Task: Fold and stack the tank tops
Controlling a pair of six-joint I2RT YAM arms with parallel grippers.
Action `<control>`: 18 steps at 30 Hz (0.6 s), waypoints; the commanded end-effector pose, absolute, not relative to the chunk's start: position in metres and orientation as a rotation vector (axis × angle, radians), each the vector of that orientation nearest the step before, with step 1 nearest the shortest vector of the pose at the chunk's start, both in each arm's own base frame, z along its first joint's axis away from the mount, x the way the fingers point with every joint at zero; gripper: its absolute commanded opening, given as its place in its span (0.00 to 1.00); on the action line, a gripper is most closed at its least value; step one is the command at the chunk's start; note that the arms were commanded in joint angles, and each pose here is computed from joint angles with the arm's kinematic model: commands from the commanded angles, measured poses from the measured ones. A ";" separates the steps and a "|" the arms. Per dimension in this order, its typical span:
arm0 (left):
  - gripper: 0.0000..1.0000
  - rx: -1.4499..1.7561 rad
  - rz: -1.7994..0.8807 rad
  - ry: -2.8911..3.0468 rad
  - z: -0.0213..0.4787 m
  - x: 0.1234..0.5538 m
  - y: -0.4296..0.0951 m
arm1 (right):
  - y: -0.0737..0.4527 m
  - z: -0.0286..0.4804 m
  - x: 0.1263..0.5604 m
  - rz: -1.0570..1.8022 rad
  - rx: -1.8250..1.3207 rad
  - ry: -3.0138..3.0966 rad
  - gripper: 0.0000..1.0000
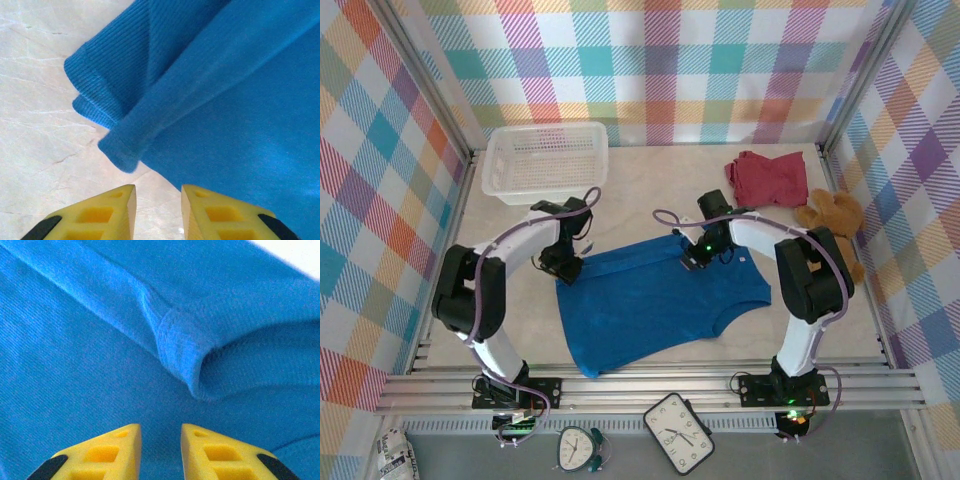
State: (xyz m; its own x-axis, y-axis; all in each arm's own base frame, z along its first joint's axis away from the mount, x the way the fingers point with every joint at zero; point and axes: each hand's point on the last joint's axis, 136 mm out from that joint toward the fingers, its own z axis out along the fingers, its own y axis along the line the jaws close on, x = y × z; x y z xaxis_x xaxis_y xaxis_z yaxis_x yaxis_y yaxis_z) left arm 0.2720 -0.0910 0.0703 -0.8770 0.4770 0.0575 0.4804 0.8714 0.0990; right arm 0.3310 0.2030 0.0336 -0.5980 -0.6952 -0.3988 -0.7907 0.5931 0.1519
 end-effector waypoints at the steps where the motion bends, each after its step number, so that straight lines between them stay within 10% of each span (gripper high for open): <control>1: 0.31 -0.717 0.015 -3.044 0.093 0.259 -0.111 | 0.199 0.042 0.316 0.475 -1.104 2.590 0.28; 7: 0.35 -0.617 0.134 -3.142 0.094 0.289 -0.134 | 0.226 0.102 0.342 0.654 -0.781 2.426 0.32; 18: 0.35 -0.446 0.079 -3.100 0.046 0.325 -0.142 | 0.251 0.062 0.375 0.758 -0.614 2.721 0.32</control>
